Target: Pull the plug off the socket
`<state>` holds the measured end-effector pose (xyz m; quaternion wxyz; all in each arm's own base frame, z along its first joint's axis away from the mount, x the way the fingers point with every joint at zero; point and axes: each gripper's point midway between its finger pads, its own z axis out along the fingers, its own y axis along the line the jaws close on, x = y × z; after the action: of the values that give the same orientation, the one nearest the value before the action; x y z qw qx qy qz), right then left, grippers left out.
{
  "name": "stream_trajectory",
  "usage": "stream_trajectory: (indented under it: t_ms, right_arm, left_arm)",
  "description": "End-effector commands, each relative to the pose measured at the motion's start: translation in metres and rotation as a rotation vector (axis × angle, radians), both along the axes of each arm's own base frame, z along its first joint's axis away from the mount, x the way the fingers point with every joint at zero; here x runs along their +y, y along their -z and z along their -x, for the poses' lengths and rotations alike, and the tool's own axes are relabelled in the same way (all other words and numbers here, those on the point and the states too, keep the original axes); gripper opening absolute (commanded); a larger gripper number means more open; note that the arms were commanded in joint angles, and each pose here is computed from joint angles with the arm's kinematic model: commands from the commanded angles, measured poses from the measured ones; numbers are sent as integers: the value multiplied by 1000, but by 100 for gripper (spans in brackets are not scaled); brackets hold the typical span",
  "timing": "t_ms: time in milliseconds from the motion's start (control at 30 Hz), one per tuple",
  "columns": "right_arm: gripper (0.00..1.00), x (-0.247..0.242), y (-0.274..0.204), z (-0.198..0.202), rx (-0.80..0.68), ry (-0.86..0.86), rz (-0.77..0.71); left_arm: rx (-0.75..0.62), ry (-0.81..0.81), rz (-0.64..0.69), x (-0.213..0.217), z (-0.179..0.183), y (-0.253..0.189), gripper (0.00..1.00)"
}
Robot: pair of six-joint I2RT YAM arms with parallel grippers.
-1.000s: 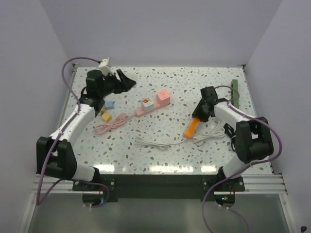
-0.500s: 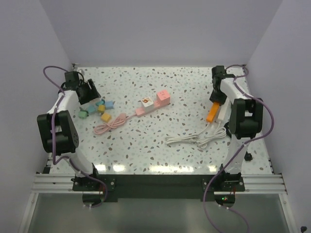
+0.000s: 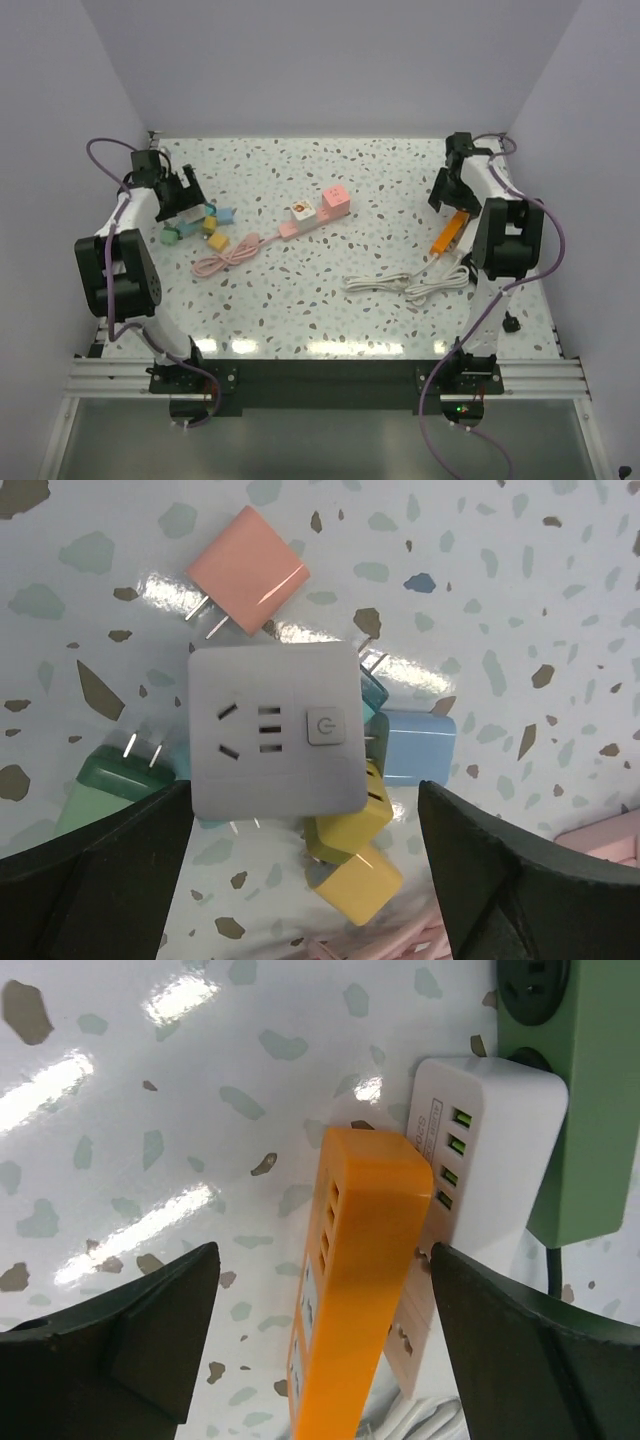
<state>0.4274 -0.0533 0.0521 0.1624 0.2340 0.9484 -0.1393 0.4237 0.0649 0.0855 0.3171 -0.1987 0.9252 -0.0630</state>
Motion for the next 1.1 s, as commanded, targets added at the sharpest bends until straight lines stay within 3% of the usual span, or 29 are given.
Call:
stream_trajectory:
  t_ms: [0, 100, 267, 433, 567, 700, 867, 967, 1067]
  right_arm:
    - [90, 1, -82, -9, -165, -13, -5]
    - [98, 16, -106, -6, -246, -30, -77]
    - [98, 54, -116, 21, -316, -81, -261]
    - [98, 89, -100, 53, -294, -144, -322]
    - [99, 105, -97, 63, -305, -179, -353]
    - [98, 119, -96, 72, -298, -216, -386]
    - [98, 123, -94, 83, -295, -228, -400]
    - [98, 124, -93, 89, -288, -230, -403]
    - [98, 125, -91, 93, -287, -233, -412]
  left_arm:
    - [-164, 63, -12, -12, -8, -57, 100]
    - [-229, 193, -32, -47, -7, -85, 100]
    - [-221, 486, -44, -148, 8, -95, 100]
    - [-229, 649, -42, -239, 20, -93, 100]
    - [-264, 780, -91, -287, 20, -80, 100]
    - [-306, 974, -237, -306, 10, -66, 100]
    - [-317, 1088, -420, -299, -13, -52, 100]
    - [-316, 1145, -461, -303, -24, -43, 100]
    - [-316, 1247, -390, -321, -19, -32, 100]
